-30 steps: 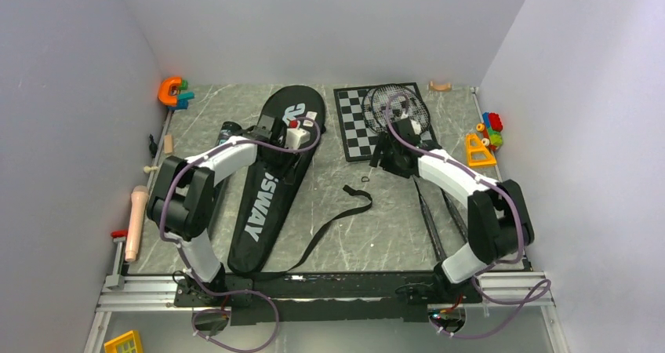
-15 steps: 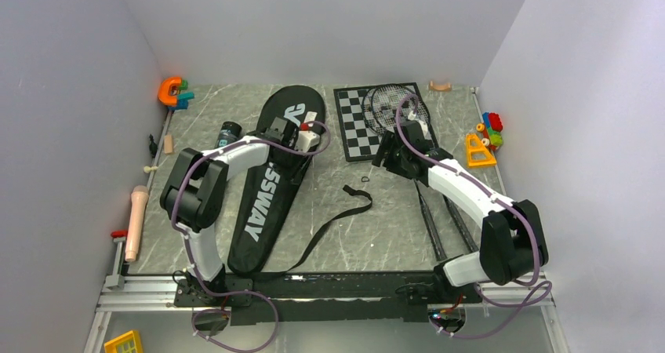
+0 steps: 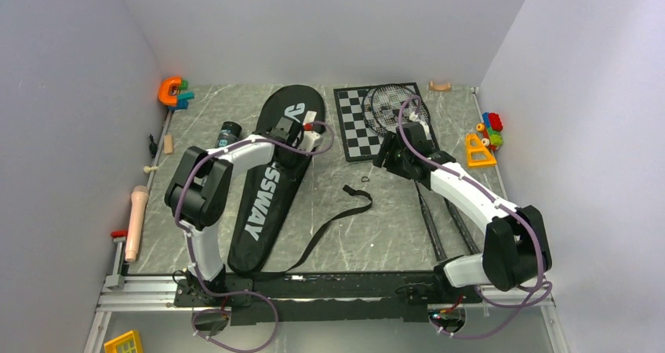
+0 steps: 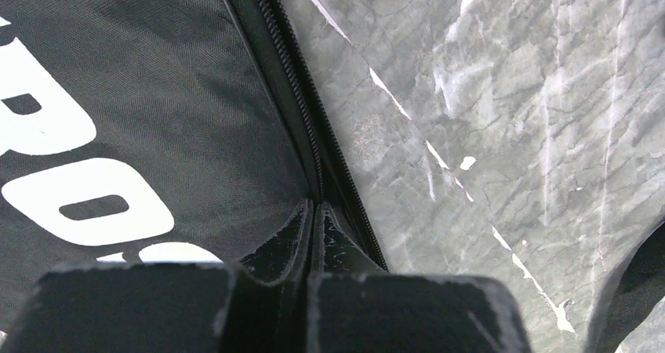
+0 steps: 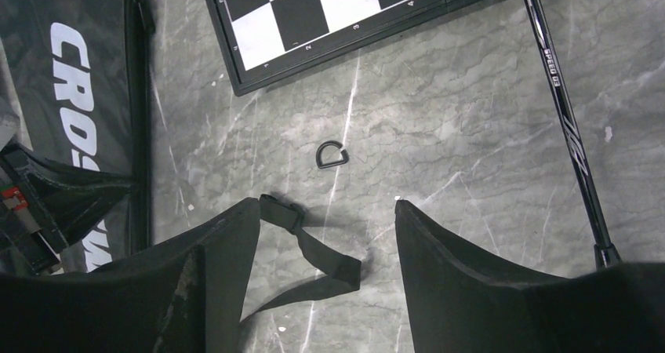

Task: Pack up the badminton gear

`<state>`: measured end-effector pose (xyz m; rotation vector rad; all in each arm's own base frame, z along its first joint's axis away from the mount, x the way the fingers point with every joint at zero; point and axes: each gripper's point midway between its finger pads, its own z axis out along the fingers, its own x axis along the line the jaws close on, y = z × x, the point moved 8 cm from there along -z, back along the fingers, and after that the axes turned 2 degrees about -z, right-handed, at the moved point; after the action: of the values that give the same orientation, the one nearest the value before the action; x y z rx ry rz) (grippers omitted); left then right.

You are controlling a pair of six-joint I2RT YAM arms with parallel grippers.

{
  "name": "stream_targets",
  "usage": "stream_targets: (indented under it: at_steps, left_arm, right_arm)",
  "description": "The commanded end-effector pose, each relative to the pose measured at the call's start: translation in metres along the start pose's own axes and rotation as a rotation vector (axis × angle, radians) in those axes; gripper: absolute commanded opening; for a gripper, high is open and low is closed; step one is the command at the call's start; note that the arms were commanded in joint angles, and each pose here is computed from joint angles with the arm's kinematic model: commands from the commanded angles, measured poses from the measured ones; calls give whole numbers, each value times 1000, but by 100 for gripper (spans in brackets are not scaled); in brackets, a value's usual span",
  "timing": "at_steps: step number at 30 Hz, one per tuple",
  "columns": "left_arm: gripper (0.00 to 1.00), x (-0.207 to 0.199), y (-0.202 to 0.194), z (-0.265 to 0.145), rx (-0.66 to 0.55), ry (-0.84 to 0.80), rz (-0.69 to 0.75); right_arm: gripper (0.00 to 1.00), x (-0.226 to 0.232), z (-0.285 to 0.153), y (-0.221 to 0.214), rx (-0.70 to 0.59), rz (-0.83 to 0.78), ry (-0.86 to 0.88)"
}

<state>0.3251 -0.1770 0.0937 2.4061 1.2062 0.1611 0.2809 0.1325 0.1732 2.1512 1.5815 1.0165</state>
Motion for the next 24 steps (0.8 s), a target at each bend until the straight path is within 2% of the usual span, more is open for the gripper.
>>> stream_targets:
  at_steps: [1,7,11,19,22,24]
  left_arm:
    - [0,1,20,-27,-74,50,22]
    - [0,-7,45,-94,-227,50,37]
    - [0,-11,48,-121,-280,28,28]
    - [0,-16,39,-134,-282,-19,8]
    - [0,-16,38,-136,-286,-32,-8]
    - [0,-15,38,-139,-294,-40,-18]
  right_arm:
    - [67,8,-6,8,-47,24,65]
    - [64,20,2,6,-24,43,128]
    - [65,34,12,2,-6,45,169]
    - [71,74,22,3,22,53,278]
    - [75,71,21,20,-9,47,201]
    - [77,53,20,40,-51,70,130]
